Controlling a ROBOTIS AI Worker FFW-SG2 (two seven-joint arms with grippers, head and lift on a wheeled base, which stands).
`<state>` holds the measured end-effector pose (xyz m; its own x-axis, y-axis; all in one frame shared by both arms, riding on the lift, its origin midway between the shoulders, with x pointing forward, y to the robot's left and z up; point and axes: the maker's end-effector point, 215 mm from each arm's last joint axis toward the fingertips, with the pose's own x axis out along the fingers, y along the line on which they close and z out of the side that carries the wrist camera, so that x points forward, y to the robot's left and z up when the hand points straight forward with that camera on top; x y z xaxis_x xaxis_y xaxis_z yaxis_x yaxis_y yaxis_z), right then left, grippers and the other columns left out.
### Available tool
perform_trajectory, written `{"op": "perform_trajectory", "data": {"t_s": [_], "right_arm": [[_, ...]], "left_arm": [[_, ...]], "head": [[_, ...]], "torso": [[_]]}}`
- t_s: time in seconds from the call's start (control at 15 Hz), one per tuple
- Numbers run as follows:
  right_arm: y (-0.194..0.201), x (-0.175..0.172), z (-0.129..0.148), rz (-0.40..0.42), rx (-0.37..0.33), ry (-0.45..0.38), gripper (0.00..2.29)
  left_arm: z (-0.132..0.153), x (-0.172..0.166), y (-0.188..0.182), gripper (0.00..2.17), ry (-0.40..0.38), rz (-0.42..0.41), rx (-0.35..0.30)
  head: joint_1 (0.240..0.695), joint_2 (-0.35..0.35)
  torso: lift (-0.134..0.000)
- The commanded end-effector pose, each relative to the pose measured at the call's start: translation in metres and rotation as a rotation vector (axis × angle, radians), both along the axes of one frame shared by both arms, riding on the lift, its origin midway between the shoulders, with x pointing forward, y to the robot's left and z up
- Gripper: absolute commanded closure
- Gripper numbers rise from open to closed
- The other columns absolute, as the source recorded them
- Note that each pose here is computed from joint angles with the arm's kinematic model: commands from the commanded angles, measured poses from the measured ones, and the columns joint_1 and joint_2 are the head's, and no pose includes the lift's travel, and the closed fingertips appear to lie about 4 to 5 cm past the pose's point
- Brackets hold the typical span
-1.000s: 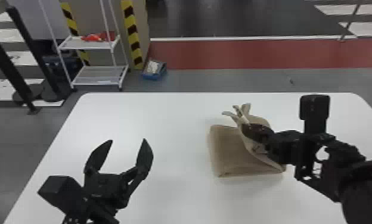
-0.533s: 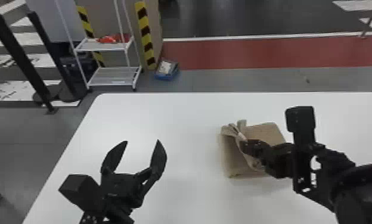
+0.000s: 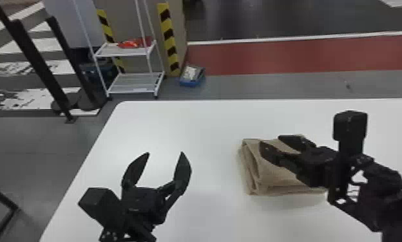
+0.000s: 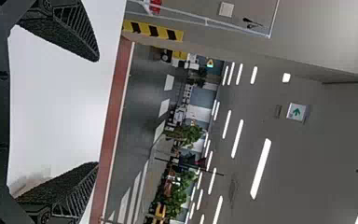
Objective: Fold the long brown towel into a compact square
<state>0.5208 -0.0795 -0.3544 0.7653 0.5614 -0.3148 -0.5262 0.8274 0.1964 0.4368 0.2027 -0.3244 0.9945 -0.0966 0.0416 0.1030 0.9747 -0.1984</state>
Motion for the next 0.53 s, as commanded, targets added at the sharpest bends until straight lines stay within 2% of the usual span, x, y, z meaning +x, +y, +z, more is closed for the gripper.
{"op": "perform_trajectory", "data": {"t_s": [0.0,0.07,0.13,0.27,0.47], "right_arm": [[-0.009,0.006,-0.002,-0.020,-0.038,-0.006,0.87],[-0.006,0.008,-0.012,-0.014,-0.063,0.016,1.47],[-0.004,0.012,-0.030,-0.008,-0.088,0.061,1.76],[0.007,0.013,-0.056,0.021,-0.146,0.101,1.78],[0.029,-0.001,-0.073,0.083,-0.169,0.137,1.78]], "left_arm": [[0.004,0.000,-0.002,0.08,-0.007,-0.001,-0.005],[0.004,0.000,-0.003,0.08,-0.007,-0.004,-0.005],[0.005,0.000,-0.004,0.09,-0.009,-0.007,-0.006],[0.005,0.000,-0.002,0.09,-0.009,-0.004,-0.005],[0.004,0.000,0.000,0.09,-0.007,0.000,-0.002]], "head": [[0.695,0.147],[0.695,0.137],[0.695,0.133],[0.695,0.131],[0.695,0.149]], "torso": [[-0.123],[-0.123],[-0.123],[-0.123],[-0.123]]}}
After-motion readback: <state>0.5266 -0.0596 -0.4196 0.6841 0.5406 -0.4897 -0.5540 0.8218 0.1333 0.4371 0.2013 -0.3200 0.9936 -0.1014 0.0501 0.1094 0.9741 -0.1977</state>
